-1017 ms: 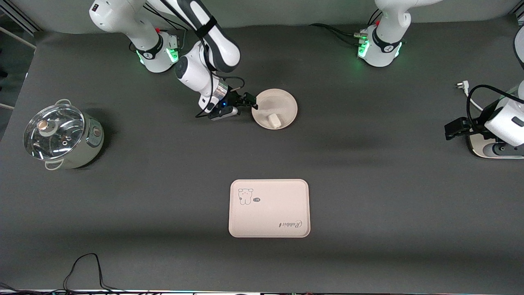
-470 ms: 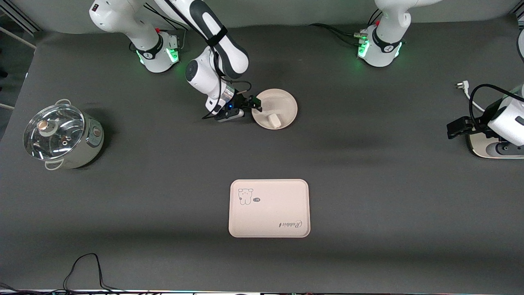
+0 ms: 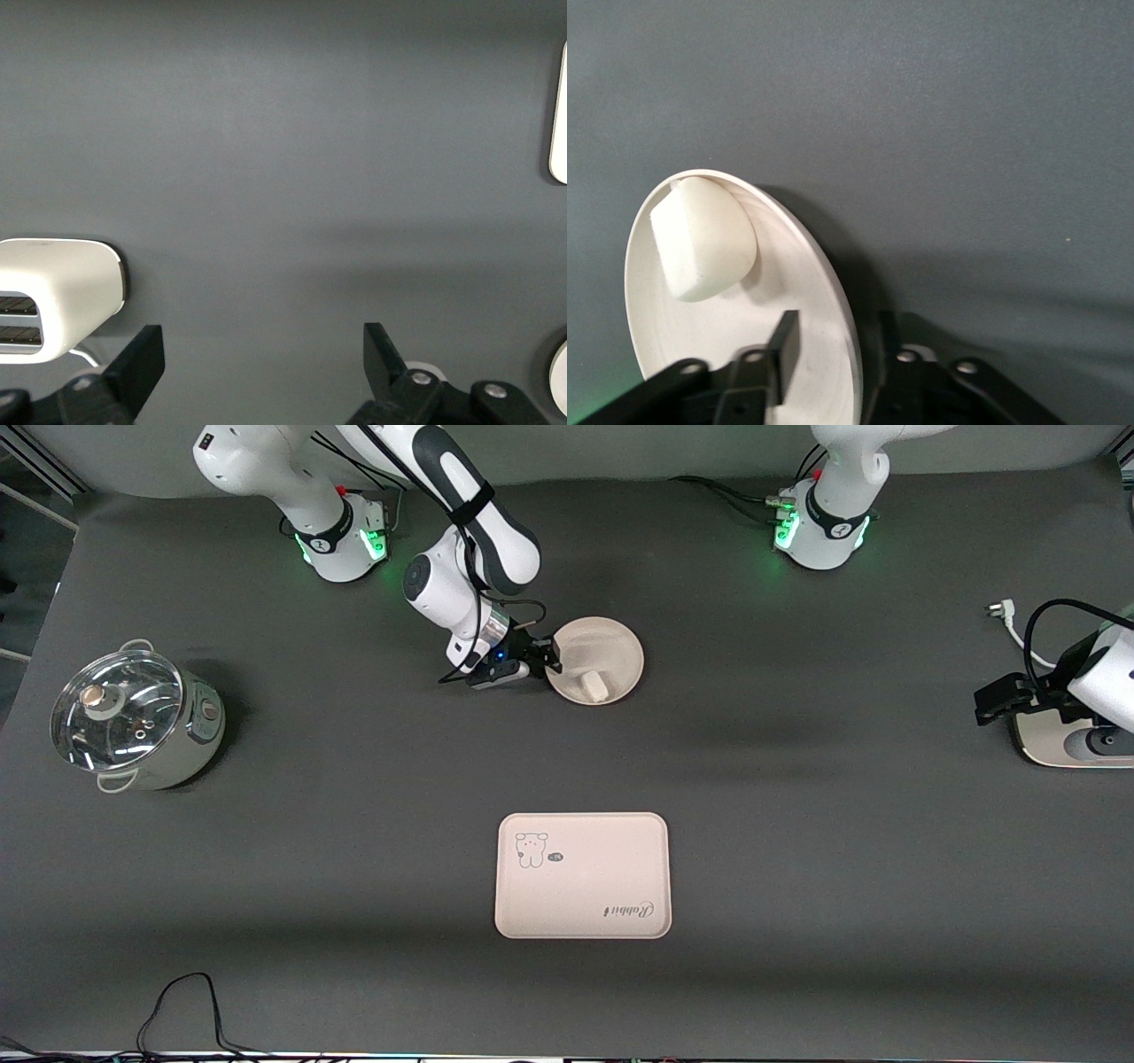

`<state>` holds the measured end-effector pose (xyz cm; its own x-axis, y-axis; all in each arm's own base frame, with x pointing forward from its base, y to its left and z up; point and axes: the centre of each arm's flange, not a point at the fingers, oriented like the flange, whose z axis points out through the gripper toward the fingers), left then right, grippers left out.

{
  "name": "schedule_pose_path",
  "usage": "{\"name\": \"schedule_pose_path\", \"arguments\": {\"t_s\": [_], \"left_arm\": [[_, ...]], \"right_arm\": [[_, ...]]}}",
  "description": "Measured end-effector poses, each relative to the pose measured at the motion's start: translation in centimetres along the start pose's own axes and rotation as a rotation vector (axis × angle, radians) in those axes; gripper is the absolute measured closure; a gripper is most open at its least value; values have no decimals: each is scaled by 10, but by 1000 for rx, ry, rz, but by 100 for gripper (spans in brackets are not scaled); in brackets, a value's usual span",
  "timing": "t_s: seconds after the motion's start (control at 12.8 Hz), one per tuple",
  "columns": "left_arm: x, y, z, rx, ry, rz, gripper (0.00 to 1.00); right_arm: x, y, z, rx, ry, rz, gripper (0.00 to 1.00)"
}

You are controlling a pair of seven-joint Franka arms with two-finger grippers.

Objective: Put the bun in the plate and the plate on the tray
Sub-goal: 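Grasp the plate rim with the right gripper and lift it, then carry the plate with the right gripper over the cream tray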

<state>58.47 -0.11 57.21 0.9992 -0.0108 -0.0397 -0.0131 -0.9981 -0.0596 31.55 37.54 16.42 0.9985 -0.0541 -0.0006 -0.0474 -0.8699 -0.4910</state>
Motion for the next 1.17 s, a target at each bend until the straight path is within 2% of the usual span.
{"name": "schedule_pose_path", "arguments": {"t_s": [0.16, 0.23, 0.7, 1.02, 1.17], "left_arm": [[0, 0, 0, 0, -3, 1, 0], [-1, 0, 1, 0, -6, 2, 0], [-1, 0, 1, 0, -8, 6, 0], [-1, 1, 1, 0, -9, 7, 0], [-1, 1, 1, 0, -9, 7, 0]], "right_arm": [[0, 0, 0, 0, 1, 1, 89], [1, 0, 0, -1, 3, 4, 96], [7, 0, -3, 3, 14, 9, 96], [27, 0, -12, -3, 25, -45, 96], [51, 9, -18, 2, -21, -105, 96]]}}
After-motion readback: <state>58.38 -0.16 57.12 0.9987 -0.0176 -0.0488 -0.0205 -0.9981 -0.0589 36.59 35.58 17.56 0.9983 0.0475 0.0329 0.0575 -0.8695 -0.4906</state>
